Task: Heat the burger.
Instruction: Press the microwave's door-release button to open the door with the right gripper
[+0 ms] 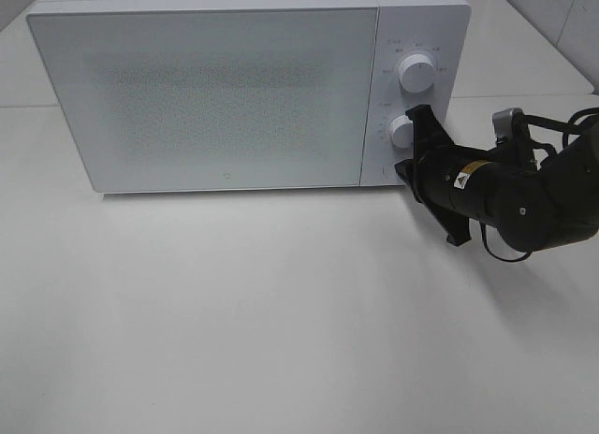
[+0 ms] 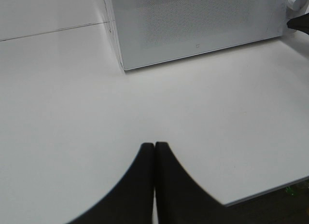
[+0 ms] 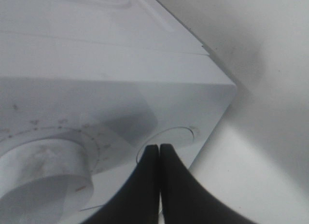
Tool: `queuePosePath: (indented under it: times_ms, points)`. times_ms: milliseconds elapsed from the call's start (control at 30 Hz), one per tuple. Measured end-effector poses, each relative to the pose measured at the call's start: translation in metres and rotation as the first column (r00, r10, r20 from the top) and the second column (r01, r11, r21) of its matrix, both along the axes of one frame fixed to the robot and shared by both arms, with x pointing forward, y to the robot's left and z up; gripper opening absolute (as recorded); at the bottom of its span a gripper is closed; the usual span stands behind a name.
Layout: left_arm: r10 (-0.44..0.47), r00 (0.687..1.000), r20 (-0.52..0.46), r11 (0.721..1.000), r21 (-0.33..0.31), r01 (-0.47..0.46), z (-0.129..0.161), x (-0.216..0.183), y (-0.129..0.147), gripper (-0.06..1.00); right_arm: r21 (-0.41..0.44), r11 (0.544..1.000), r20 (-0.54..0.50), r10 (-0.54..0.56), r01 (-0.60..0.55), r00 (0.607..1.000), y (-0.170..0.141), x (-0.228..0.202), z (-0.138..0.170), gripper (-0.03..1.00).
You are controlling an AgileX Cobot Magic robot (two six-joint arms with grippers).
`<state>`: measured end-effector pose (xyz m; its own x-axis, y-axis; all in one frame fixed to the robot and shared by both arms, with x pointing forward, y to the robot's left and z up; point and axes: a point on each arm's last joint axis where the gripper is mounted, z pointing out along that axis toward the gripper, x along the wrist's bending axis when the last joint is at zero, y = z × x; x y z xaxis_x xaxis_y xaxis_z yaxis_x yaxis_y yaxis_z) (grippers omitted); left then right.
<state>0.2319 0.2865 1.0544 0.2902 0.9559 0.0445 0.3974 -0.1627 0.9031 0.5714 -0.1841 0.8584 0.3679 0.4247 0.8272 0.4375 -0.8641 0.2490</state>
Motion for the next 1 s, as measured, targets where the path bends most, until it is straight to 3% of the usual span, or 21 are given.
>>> queuePosePath:
  times_ms: [1000]
  points:
    - [0.000, 1.000, 0.000, 1.000, 0.000, 0.000, 0.000, 0.000, 0.000, 0.00, -0.004, 1.000, -0.035, 0.001, -0.001, 0.999, 0.009, 0.015, -0.006, 0.00]
